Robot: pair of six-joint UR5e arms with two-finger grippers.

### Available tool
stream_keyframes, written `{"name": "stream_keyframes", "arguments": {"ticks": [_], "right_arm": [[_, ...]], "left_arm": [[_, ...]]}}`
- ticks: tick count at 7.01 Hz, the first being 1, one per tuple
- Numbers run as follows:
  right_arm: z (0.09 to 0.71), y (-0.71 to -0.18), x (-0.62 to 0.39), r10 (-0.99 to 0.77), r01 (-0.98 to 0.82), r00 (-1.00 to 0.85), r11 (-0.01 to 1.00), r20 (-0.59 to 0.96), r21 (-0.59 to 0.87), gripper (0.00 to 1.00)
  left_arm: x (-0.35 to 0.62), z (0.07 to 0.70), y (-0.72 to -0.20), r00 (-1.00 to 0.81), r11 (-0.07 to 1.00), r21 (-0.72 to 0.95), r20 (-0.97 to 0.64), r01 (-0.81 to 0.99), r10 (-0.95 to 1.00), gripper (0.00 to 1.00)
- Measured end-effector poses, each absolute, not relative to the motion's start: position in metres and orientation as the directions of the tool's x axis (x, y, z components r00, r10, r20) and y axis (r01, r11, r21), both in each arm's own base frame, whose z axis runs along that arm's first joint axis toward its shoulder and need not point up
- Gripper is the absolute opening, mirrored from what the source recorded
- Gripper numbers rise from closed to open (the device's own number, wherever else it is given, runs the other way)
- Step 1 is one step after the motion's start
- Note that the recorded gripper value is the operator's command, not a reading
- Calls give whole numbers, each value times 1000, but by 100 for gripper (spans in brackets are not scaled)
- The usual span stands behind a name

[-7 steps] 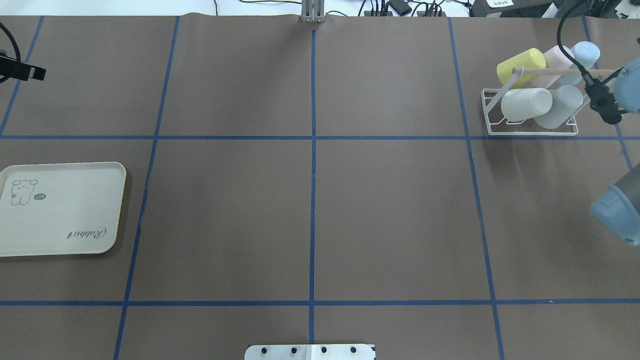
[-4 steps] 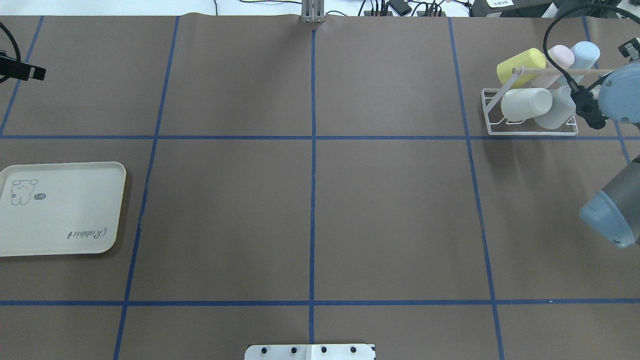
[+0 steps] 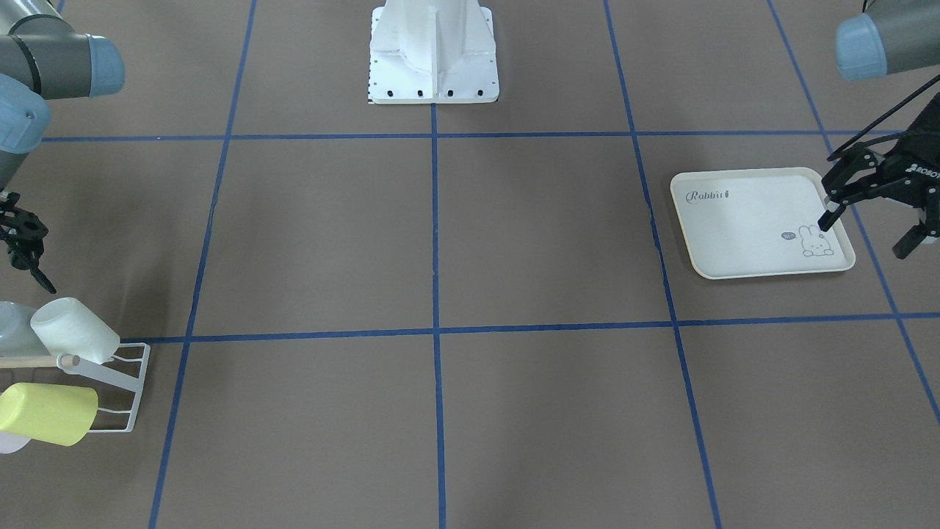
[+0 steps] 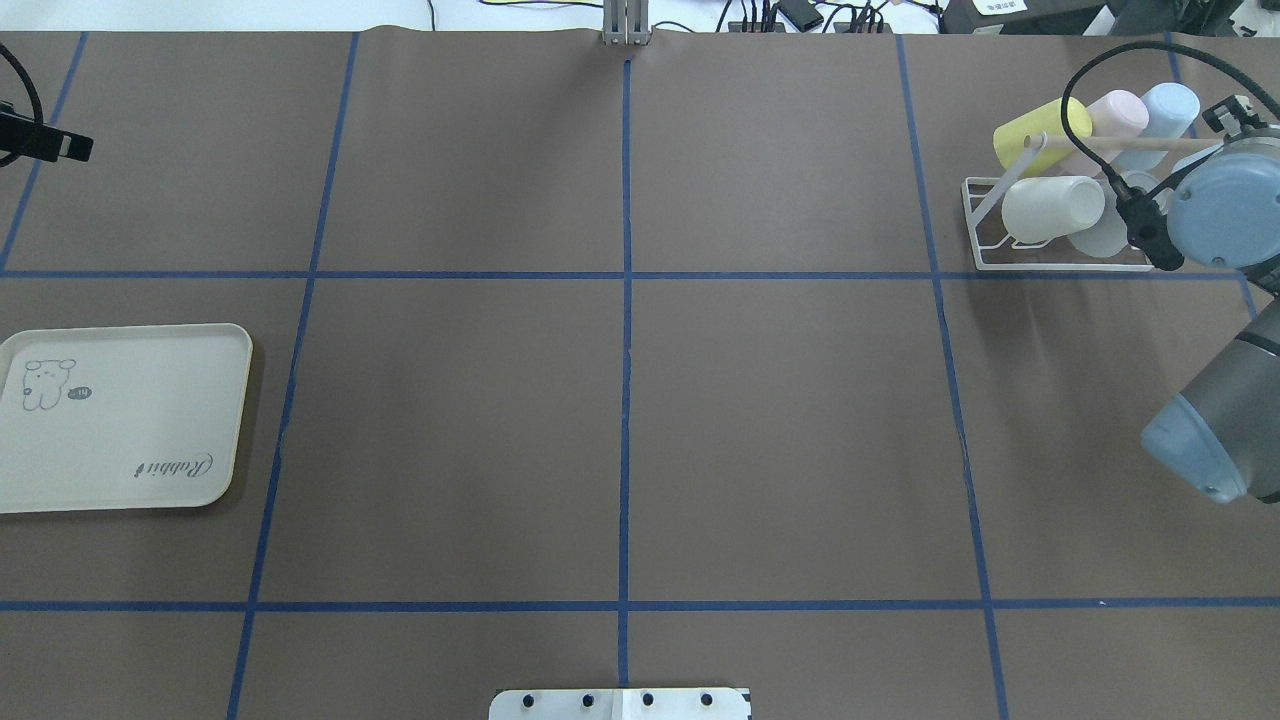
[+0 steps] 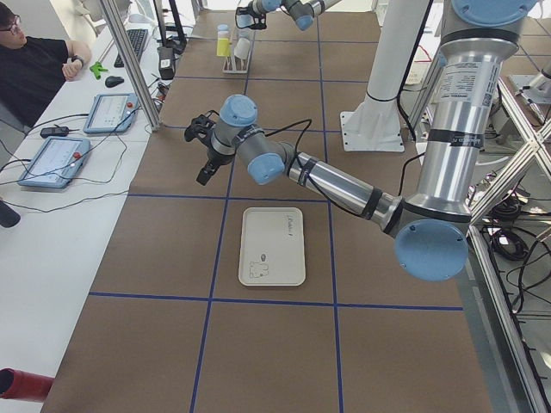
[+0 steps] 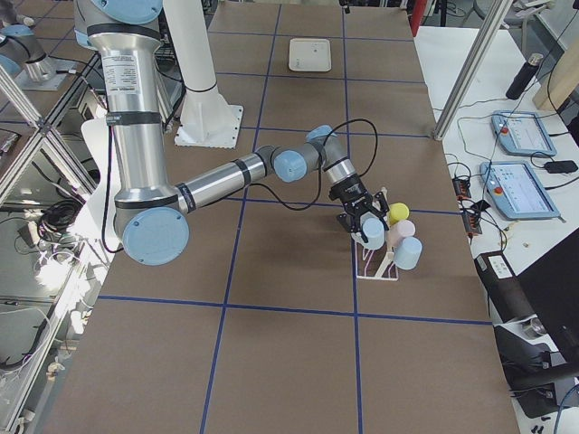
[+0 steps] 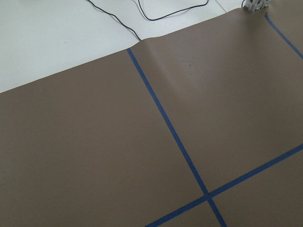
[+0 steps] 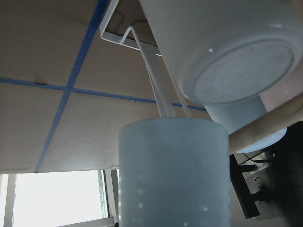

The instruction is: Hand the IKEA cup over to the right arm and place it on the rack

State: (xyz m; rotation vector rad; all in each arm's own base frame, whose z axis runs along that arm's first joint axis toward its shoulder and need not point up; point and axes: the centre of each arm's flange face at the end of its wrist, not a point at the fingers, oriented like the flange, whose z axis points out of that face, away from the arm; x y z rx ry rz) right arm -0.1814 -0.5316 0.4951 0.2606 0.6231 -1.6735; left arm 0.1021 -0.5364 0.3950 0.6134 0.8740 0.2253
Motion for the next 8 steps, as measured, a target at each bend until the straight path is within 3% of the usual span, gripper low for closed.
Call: {"name": "stream_keyframes", "arguments": {"ticks": [5, 6, 8], "right_arm": [[509, -531, -185, -846, 955, -225, -92, -483, -283, 16], [510, -532, -186, -847, 954, -227, -94, -481, -286, 21], [511, -532, -191, -846, 952, -234, -101, -479, -288, 51]], "left_arm": [[102, 394, -536, 631, 807, 587, -649, 61, 425, 100], [102, 395, -536, 631, 808, 586, -650, 61, 424, 100], [102, 395, -536, 632, 808, 586, -650, 61, 423, 100]]}}
